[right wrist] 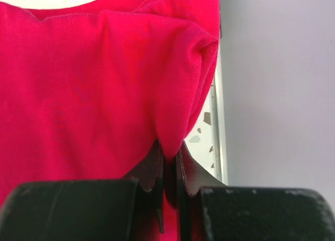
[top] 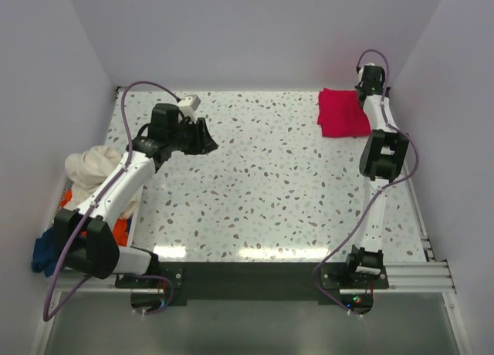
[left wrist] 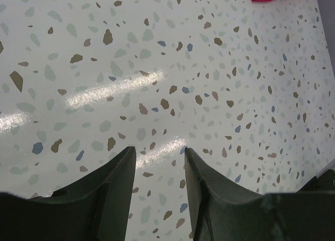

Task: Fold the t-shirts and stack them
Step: Neatly place the folded tshirt to the corner, then reset both grippers

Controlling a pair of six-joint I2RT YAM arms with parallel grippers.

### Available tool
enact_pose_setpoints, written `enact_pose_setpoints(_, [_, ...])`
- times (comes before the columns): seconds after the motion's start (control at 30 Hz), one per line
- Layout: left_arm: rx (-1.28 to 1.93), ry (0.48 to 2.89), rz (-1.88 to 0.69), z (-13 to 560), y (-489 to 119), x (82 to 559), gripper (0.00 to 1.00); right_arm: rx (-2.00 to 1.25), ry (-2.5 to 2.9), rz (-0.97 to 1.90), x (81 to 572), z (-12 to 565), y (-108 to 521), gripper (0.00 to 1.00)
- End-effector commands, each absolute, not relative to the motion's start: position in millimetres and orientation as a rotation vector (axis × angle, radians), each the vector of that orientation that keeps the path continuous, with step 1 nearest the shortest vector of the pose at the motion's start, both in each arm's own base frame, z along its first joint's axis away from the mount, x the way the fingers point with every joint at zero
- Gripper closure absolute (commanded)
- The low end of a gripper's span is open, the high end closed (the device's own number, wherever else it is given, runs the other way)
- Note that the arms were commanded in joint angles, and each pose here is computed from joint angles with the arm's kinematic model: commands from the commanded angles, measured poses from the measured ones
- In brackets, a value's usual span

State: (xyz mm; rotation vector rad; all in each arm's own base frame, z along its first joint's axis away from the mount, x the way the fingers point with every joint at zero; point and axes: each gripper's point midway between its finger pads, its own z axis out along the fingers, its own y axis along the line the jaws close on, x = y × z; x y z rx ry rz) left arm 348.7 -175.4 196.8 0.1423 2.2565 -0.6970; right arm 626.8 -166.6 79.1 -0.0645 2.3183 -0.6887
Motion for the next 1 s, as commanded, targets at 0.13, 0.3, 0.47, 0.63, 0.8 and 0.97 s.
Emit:
enact_pose_setpoints(0.13, [0.174,2.254,-0.701,190.1,-175.6,353.2,0.52,-0.031,2.156,-0.68,647.6,134.2,-186.3,1.0])
enact_pose_setpoints(0.3, [0.173,2.261,-0.716,187.0,-177.2,353.3,0.52,-0.001,2.145,-0.655,651.6,136.0,-184.6,0.63])
enact_pose_setpoints(0.47, [0.172,2.254,-0.728,188.7,-178.9,352.3,0.52,0.055,2.119,-0.648,647.9,155.8,-179.8,0.01])
enact_pose_setpoints(0.63, [0.159,2.236,-0.746,194.2,-180.1,350.5,0.52,0.121,2.102,-0.665,630.7,173.3,-157.1,0.01])
enact_pose_setpoints(0.8, [0.146,2.212,-0.76,195.9,-179.4,346.1,0.52,0.238,2.078,-0.572,598.1,194.7,-127.4,0.01])
enact_pose_setpoints(0.97, [0.128,2.186,-0.749,199.4,-175.6,340.8,0.51,0.279,2.064,-0.482,562.7,206.3,-85.6,0.01])
